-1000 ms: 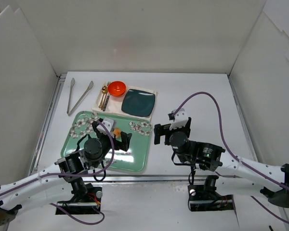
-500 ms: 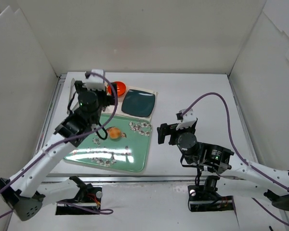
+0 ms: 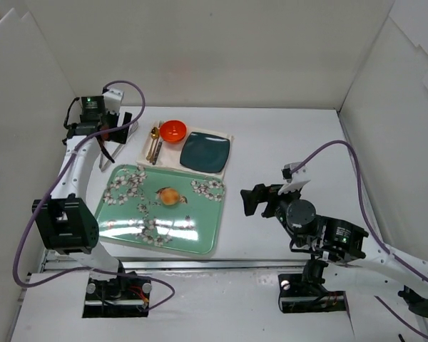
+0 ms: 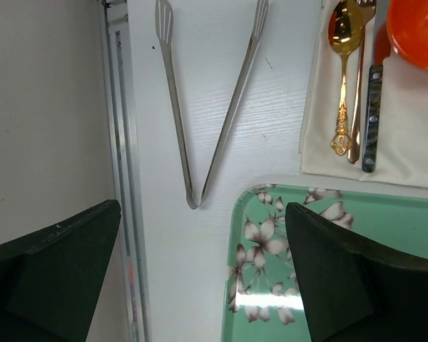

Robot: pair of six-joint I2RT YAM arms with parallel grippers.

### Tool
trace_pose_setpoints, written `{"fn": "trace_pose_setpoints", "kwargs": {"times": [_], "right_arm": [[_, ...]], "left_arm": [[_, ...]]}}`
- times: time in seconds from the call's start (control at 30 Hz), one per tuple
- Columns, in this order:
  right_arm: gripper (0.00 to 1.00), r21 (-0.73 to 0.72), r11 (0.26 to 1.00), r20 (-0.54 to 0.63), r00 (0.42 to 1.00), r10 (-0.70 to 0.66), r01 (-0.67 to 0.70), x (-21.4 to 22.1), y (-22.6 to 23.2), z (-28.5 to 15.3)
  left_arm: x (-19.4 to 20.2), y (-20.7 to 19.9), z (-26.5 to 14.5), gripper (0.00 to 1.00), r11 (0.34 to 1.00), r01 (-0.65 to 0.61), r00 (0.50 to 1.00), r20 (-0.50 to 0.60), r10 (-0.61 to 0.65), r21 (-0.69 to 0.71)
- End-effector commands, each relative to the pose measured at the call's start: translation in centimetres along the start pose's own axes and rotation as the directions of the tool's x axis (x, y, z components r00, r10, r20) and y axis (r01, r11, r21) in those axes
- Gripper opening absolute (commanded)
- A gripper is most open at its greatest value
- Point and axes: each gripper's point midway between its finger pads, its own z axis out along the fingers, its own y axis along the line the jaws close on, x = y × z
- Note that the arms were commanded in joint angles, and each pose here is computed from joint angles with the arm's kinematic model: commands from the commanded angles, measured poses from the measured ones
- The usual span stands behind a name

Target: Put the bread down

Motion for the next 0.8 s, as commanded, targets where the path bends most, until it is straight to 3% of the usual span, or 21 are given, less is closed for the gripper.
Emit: {"fn": "trace_pose_setpoints", "kwargs": {"times": [0.0,0.17,0.3,0.53,0.77], "right_arm": [[0.98,-0.052,0.997,0.005,0.998,0.064,-0.063,-1.1,1.4,-0.2],[0.98,-0.156,0.984,-0.055,0.996,0.073,-0.081,-0.6,3.5,-0.8],[0.98,-0.109,0.991,-0.023,0.997,0.08,-0.082,-1.0,2.5,-0.7],[0.98,-0.101,0.99,0.005,0.995,0.098,-0.097,-1.6,1.7,-1.2],[0.98,-0.08,0.992,0.013,0.995,0.094,-0.093,-1.5,1.3,-1.1]], "left_arm": [[-3.7,1.7,-1.2,0.95,0.992,-0.099,0.99,0.11,0.09,0.078],[-0.7,3.7,2.7,1.0,0.984,-0.074,0.997,0.042,0.068,0.162],[0.2,3.5,5.4,1.0,0.971,-0.109,0.994,0.0,0.111,0.211],[2.6,3.6,9.9,1.0,0.949,-0.041,0.997,-0.051,0.059,0.311],[3.9,4.1,12.6,1.0,0.956,-0.034,0.996,-0.064,0.055,0.29]]}}
